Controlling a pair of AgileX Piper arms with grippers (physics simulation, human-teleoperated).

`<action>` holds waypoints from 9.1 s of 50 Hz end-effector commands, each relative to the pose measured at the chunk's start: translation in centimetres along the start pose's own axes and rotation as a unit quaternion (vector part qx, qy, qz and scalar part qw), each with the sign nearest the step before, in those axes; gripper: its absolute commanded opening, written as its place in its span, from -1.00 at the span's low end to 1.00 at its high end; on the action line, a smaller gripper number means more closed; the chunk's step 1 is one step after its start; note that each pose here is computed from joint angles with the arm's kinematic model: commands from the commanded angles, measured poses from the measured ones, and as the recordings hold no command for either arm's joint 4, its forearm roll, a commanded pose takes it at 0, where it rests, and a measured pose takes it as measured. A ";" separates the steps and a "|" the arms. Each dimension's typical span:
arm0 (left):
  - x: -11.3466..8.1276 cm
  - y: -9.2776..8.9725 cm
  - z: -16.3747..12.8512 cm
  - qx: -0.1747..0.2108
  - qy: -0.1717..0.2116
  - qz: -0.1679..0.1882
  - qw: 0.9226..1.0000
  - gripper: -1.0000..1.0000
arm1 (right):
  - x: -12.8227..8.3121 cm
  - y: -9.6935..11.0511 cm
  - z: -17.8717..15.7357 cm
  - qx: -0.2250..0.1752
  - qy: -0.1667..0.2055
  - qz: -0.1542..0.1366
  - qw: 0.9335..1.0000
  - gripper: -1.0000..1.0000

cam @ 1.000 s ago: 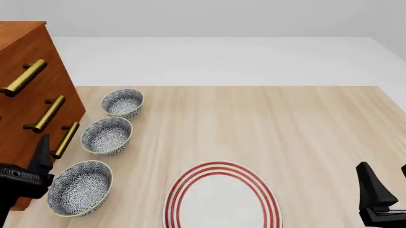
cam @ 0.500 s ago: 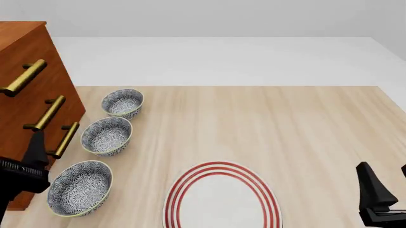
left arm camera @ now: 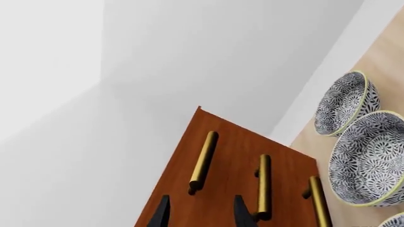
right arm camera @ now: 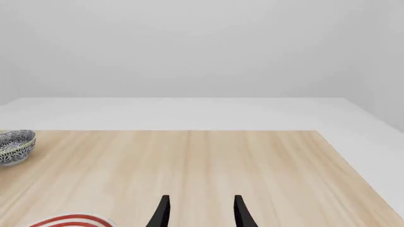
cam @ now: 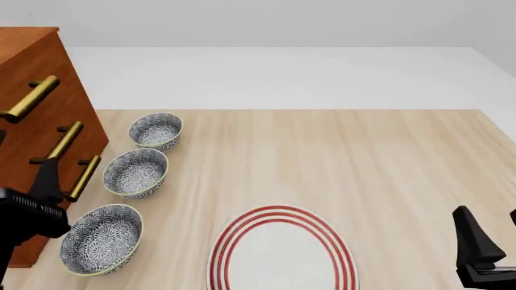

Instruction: Open the top drawer of the cabinet.

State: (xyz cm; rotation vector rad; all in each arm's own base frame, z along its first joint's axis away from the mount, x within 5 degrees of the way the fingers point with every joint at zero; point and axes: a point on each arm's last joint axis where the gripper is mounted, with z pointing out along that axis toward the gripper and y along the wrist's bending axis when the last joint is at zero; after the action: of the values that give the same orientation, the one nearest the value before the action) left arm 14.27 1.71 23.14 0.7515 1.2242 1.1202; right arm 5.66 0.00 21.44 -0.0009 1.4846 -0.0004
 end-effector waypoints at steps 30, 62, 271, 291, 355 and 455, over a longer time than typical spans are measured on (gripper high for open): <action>0.4 -0.6 1.6 0.000 0.005 0.080 0.997 1.00 | 0.0 0.0 0.0 0.000 0.000 0.000 1.000 1.00; 0.5 0.8 2.9 0.007 0.025 0.113 0.993 1.00 | 0.0 0.0 0.0 0.000 0.000 0.000 1.000 1.00; 1.4 0.5 7.7 0.035 0.040 0.155 0.986 -1.00 | -2.0 0.0 -0.3 -0.003 0.000 0.000 1.000 1.00; 1.0 0.5 7.6 0.040 0.033 0.161 0.986 -1.00 | -2.0 0.0 -0.3 -0.003 0.000 0.000 1.000 1.00; -0.5 0.5 7.5 0.049 0.002 0.167 0.985 -1.00 | -2.0 0.0 -0.3 -0.003 0.000 0.000 1.000 1.00; -2.0 0.7 7.7 0.048 -0.031 0.169 0.984 -1.00 | -2.0 0.0 -0.3 -0.003 0.000 0.000 1.000 1.00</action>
State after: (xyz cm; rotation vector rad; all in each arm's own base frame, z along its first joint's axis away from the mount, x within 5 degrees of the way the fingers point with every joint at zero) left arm 21.28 1.01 25.38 1.1028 1.1584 1.2945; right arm 5.15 0.03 23.44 -0.0057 1.4845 0.0048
